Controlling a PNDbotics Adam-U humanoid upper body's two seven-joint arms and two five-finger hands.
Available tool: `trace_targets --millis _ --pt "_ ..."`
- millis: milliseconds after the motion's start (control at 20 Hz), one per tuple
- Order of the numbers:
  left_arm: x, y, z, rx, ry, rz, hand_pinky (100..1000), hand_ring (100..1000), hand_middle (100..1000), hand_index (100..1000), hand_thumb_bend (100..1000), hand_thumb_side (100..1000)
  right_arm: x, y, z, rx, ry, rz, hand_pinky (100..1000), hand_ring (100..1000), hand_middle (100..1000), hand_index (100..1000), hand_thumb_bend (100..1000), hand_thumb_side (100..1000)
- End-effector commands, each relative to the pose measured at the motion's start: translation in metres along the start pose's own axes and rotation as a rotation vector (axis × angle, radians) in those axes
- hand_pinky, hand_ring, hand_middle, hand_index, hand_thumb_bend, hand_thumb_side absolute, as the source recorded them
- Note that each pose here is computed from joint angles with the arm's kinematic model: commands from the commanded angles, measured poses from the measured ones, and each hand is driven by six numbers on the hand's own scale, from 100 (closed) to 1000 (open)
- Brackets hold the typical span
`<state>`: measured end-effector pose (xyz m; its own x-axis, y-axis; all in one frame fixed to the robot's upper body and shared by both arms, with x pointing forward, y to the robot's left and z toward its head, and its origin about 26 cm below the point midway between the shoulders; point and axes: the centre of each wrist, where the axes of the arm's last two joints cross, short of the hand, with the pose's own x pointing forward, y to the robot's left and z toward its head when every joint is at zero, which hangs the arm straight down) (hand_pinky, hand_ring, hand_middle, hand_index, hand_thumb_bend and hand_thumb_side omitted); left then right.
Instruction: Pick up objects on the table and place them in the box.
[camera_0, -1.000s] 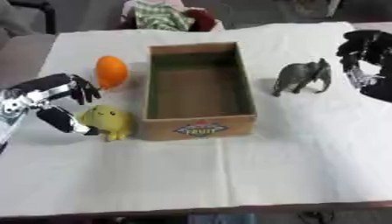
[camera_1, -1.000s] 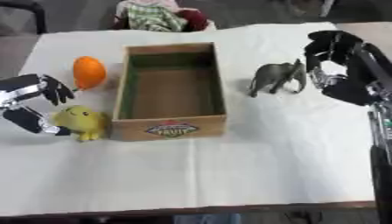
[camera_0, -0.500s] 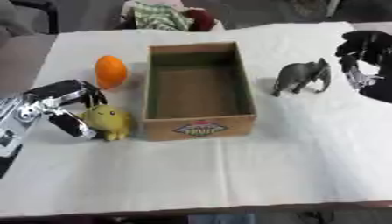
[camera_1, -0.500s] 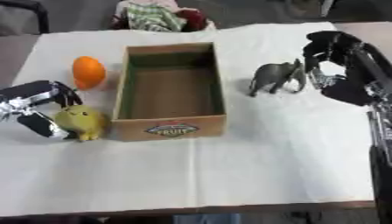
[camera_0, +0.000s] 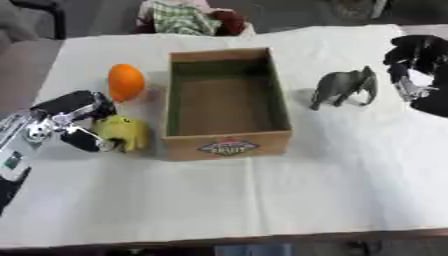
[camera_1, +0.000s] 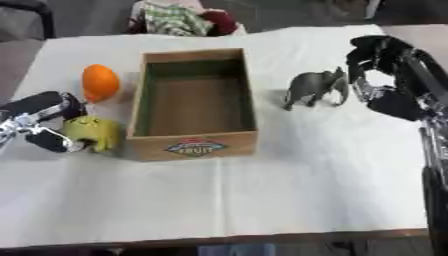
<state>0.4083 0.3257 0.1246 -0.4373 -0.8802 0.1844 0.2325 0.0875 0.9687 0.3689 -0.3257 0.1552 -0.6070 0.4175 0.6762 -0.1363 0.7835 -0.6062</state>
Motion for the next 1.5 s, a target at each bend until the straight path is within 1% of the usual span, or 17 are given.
trace_targets --millis 50,150,200,300,400,500,600,750,800,850,1050,1100,1200,1300,1350,1400,1500 --pt "0.004 0.035 0.009 0.108 -0.025 -0.018 601 395 328 513 182 231 0.005 -0.009 -0.002 -0.005 -0.009 0.023 660 708 646 819 100 271" --pt "0.012 0.053 0.011 0.165 -0.056 -0.025 603 395 327 513 179 227 0.005 -0.009 -0.002 -0.003 -0.008 0.024 660 708 646 819 100 271" --pt "0.018 0.063 0.013 0.191 -0.072 -0.048 605 395 327 513 175 224 0.005 -0.009 -0.002 -0.002 -0.009 0.023 660 708 646 819 100 271" --pt "0.028 0.079 0.012 0.248 -0.102 -0.042 607 395 327 514 170 220 0.005 -0.008 -0.002 0.001 -0.009 0.022 660 708 646 819 100 270" --pt "0.036 0.09 0.009 0.281 -0.122 -0.032 608 396 327 515 173 218 0.005 -0.007 -0.002 0.005 -0.01 0.021 660 708 646 819 100 270" --pt "0.046 0.099 0.001 0.306 -0.145 -0.031 609 399 330 516 177 217 0.005 -0.006 -0.004 0.012 -0.017 0.018 660 708 646 819 100 270" --pt "0.053 0.103 -0.01 0.316 -0.16 -0.033 610 401 332 518 179 216 0.006 -0.004 -0.006 0.019 -0.024 0.014 660 708 646 819 100 271" --pt "0.064 0.102 -0.03 0.316 -0.181 -0.035 611 408 338 522 186 215 0.008 -0.001 -0.009 0.026 -0.04 0.003 659 707 645 818 100 274" --pt "0.067 0.101 -0.036 0.316 -0.186 -0.041 615 415 345 528 215 228 0.008 0.0 -0.01 0.029 -0.045 0.0 659 707 644 817 100 274" --pt "0.07 0.099 -0.042 0.316 -0.191 -0.046 615 415 346 528 194 216 0.009 0.001 -0.012 0.033 -0.05 -0.002 659 707 644 817 100 274" --pt "0.08 0.086 -0.066 0.303 -0.206 -0.05 622 425 355 536 209 216 0.012 0.005 -0.016 0.048 -0.069 -0.011 658 706 642 816 100 275" --pt "0.082 0.083 -0.07 0.299 -0.211 -0.05 630 445 380 559 220 218 0.013 0.006 -0.017 0.051 -0.073 -0.013 658 706 642 816 100 275" --pt "0.086 0.075 -0.079 0.293 -0.224 -0.048 637 461 397 573 216 218 0.014 0.007 -0.018 0.057 -0.082 -0.018 658 705 641 815 100 277" --pt "0.09 0.068 -0.086 0.28 -0.234 -0.056 650 486 430 601 244 221 0.015 0.008 -0.02 0.059 -0.088 -0.022 658 705 641 815 100 278" --pt "0.091 0.065 -0.088 0.273 -0.24 -0.064 650 486 430 601 244 221 0.015 0.008 -0.02 0.06 -0.09 -0.023 658 705 641 815 100 278" --pt "0.091 0.063 -0.089 0.266 -0.244 -0.072 666 518 465 635 314 231 0.015 0.008 -0.02 0.06 -0.087 -0.021 657 705 640 815 100 278" --pt "0.092 0.058 -0.091 0.225 -0.256 -0.108 683 562 503 672 459 250 0.016 0.008 -0.02 0.059 -0.087 -0.023 657 705 640 814 100 278"
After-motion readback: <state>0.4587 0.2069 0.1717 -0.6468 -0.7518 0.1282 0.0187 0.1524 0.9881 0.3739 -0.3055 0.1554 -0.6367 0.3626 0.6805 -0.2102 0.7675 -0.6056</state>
